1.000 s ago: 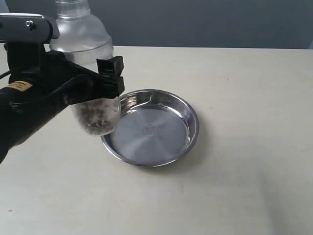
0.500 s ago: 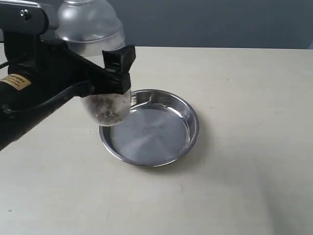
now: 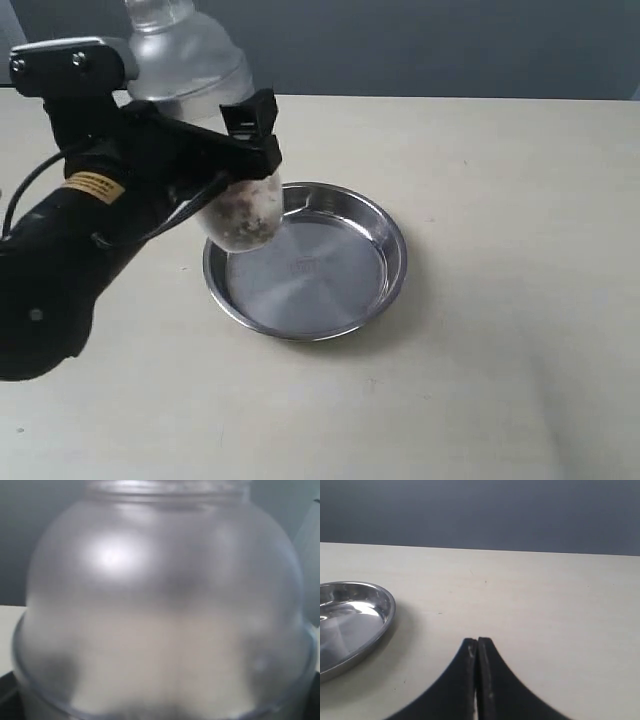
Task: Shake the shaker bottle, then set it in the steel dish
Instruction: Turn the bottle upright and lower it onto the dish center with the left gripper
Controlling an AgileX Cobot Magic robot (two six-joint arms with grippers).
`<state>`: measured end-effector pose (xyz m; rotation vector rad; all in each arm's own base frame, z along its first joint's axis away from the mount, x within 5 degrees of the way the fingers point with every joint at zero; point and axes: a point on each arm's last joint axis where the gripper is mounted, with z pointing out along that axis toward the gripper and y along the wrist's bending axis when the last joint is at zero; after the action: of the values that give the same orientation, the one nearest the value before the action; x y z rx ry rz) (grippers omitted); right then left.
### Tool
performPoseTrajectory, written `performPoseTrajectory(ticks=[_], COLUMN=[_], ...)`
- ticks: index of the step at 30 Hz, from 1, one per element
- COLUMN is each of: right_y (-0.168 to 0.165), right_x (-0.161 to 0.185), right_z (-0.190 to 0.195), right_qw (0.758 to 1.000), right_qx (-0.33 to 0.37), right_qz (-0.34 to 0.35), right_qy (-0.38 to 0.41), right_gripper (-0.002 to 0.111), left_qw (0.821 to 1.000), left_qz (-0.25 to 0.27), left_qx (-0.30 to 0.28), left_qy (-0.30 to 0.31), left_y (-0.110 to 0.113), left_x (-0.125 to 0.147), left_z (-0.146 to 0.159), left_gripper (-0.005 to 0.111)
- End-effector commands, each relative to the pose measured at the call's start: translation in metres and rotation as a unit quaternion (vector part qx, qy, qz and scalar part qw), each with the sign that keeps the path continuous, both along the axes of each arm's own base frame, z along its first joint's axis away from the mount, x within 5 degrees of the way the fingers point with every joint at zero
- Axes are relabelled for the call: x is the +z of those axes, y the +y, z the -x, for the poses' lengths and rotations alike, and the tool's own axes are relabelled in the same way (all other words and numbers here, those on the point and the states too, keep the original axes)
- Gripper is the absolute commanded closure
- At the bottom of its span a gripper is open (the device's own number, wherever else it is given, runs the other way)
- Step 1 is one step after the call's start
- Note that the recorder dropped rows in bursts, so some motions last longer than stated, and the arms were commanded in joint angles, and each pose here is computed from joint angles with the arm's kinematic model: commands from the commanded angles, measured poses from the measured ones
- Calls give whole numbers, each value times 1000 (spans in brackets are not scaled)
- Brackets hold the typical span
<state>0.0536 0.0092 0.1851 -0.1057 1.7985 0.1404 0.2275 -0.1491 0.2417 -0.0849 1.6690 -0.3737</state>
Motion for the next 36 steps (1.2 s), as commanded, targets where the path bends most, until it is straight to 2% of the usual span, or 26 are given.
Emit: performPoseTrajectory(ticks=[1,3,6,11,19,28,36], right_y=[0,0,0,0,0,0,0], right_x=[1,1,1,1,1,1,1], right_z=[0,0,0,0,0,0,0], right_qw=[1000,1000,1000,1000,1000,1000,1000], right_qx=[2,2,2,2,2,2,2], right_qz=[0,0,0,0,0,0,0], right_qy=[-6,-6,-6,-6,-6,-6,-6], right_gripper=[109,109,109,109,109,109,109], left_qw=[999,999,999,998,997,997,996], left_qz=[-25,-5,-22,-12,-35,-57,-68], left_qx=[38,47,34,46,29,22,6], left_qy=[0,3,-21,-35,-66,-55,-62], left_y=[0,-2,-9,-18,-38,-49,-53], left_x=[-15,-23,-33,-41,-53,-75,-80], left_z=[-9,-13,-18,-30,-47,-57,-58], left_gripper=[106,106,106,106,106,106,106])
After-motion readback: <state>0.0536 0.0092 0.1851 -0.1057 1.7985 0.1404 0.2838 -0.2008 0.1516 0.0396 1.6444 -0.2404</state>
